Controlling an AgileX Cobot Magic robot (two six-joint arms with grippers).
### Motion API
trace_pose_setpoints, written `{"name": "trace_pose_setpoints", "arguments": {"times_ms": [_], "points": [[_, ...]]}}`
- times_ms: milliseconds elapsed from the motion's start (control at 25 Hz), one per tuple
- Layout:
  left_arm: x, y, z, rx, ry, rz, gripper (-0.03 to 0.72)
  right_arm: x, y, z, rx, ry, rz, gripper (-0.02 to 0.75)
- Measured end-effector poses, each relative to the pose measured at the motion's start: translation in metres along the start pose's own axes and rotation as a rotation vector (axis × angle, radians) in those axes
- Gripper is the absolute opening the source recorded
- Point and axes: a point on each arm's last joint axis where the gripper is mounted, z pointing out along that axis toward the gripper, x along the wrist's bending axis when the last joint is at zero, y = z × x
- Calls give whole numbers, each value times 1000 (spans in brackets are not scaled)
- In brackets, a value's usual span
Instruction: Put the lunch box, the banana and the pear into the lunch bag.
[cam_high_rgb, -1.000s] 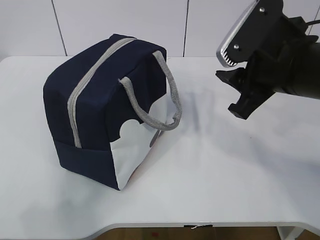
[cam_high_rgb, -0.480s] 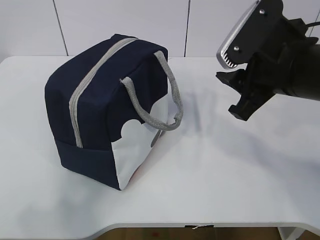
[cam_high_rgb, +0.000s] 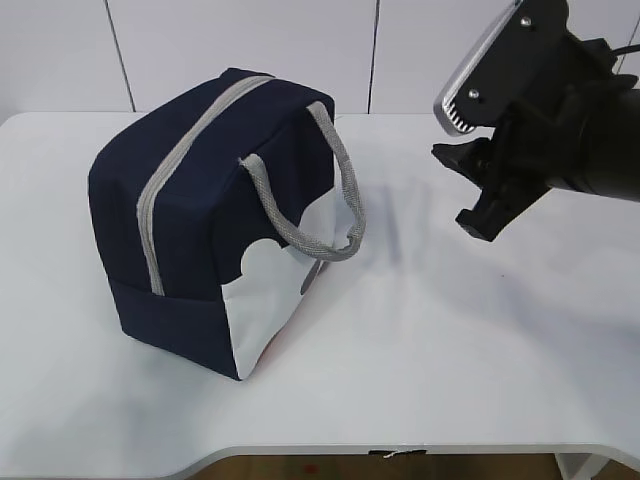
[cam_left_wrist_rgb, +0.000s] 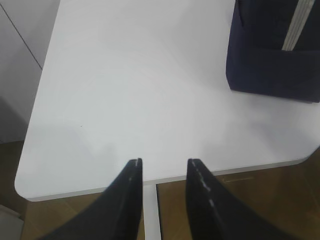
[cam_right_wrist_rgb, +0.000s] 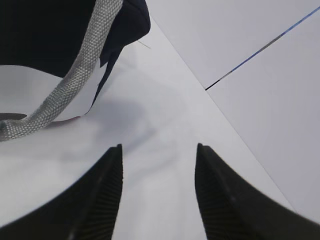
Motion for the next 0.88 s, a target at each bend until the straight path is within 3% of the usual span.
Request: {"name": "trace_pose_setpoints", "arguments": {"times_ms": [880], "points": [[0,0,0,-1,0,0,226,4,0,0,-13,35,17,384]]}}
